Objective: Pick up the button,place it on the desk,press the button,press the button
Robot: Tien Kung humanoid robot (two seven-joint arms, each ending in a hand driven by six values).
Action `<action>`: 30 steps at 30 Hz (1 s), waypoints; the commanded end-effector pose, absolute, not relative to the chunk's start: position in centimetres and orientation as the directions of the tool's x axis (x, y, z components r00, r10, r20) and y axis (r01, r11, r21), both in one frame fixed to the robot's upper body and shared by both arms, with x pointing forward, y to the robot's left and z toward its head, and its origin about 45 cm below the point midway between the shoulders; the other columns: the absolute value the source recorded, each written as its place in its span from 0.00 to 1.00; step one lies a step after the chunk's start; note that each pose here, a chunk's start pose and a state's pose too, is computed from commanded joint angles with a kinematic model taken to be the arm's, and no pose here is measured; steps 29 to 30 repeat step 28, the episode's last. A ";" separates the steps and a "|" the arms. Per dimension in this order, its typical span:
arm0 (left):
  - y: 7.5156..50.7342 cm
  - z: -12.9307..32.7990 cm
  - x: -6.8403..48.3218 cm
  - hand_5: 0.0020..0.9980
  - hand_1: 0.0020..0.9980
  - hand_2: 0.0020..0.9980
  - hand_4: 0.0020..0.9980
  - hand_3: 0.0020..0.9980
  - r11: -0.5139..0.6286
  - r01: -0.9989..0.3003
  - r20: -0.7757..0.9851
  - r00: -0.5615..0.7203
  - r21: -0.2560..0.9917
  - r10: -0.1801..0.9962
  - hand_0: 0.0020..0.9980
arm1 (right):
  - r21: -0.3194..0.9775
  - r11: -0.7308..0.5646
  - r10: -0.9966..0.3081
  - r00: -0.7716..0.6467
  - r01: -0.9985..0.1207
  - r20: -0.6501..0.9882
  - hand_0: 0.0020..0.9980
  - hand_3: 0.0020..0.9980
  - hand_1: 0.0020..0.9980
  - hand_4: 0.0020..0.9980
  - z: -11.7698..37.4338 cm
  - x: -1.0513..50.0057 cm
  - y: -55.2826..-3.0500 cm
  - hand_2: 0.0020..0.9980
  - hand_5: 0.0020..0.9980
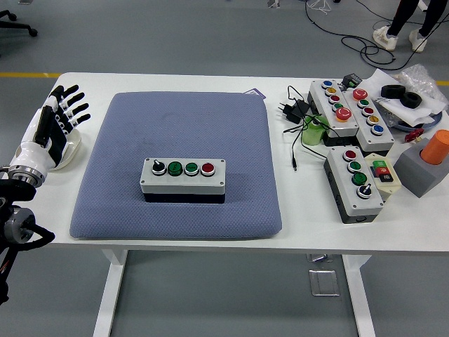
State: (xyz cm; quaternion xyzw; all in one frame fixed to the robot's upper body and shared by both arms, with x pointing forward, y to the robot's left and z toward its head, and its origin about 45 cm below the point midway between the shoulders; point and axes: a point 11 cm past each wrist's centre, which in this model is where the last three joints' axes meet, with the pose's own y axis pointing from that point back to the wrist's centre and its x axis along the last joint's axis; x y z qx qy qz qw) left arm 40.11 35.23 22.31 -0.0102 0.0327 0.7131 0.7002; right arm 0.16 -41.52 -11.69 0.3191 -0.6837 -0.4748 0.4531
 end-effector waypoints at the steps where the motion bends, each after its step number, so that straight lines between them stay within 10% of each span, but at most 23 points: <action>1: 35.2 22.3 40.1 1.00 0.88 0.90 0.62 0.87 -0.017 -0.999 -0.060 -0.019 0.031 0.998 0.80 | 0.938 0.346 -0.867 -0.385 -0.005 0.317 0.73 0.62 0.70 0.39 -11.7 0.2 -41.5 0.73 0.11; 30: 36.6 20.3 39.3 1.00 0.88 0.91 0.67 0.88 -0.031 -0.996 -0.006 -0.032 0.084 0.999 0.81 | 0.937 0.350 -0.891 -0.302 0.021 0.340 0.73 0.62 0.69 0.36 -11.6 -0.7 -41.8 0.73 0.09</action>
